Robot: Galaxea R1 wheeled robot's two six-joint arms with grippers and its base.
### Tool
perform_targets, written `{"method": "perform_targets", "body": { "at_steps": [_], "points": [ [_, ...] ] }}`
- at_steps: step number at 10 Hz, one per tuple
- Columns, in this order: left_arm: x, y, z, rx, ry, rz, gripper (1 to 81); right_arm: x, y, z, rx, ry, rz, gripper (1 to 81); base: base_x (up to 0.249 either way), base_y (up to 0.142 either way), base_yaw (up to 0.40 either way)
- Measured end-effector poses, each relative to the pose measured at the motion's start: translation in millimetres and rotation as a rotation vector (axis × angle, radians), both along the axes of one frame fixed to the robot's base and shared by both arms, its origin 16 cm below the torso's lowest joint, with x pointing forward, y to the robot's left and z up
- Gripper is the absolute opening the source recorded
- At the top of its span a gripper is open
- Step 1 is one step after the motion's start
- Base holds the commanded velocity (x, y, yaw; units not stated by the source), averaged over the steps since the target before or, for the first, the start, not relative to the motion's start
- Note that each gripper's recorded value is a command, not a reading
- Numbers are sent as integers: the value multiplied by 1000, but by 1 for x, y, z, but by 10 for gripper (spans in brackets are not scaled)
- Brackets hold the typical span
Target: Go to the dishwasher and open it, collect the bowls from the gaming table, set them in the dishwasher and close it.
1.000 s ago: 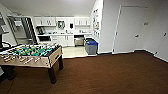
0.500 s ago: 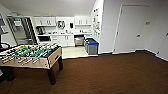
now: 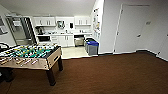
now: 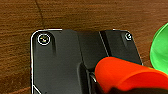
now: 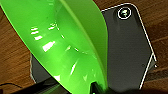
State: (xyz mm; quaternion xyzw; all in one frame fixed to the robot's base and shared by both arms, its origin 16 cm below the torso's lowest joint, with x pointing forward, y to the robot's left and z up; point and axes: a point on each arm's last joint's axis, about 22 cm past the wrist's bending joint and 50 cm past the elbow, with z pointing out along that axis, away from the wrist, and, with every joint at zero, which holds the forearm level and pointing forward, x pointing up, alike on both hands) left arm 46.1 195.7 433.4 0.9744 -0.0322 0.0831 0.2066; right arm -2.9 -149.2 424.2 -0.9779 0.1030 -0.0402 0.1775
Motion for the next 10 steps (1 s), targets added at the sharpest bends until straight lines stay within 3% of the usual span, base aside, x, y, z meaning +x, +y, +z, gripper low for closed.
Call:
{"method": "perform_targets", "body": {
  "at_steps": [6, 10],
  "points": [
    [-1, 0, 0, 0, 0, 0, 10, -2, -6, -1, -10, 4, 2, 10, 90, 0, 0],
    [4, -1, 1, -4, -8, 1, 10, 0, -7, -1, -12, 1, 6, 10, 175, 0, 0]
  ]
}}
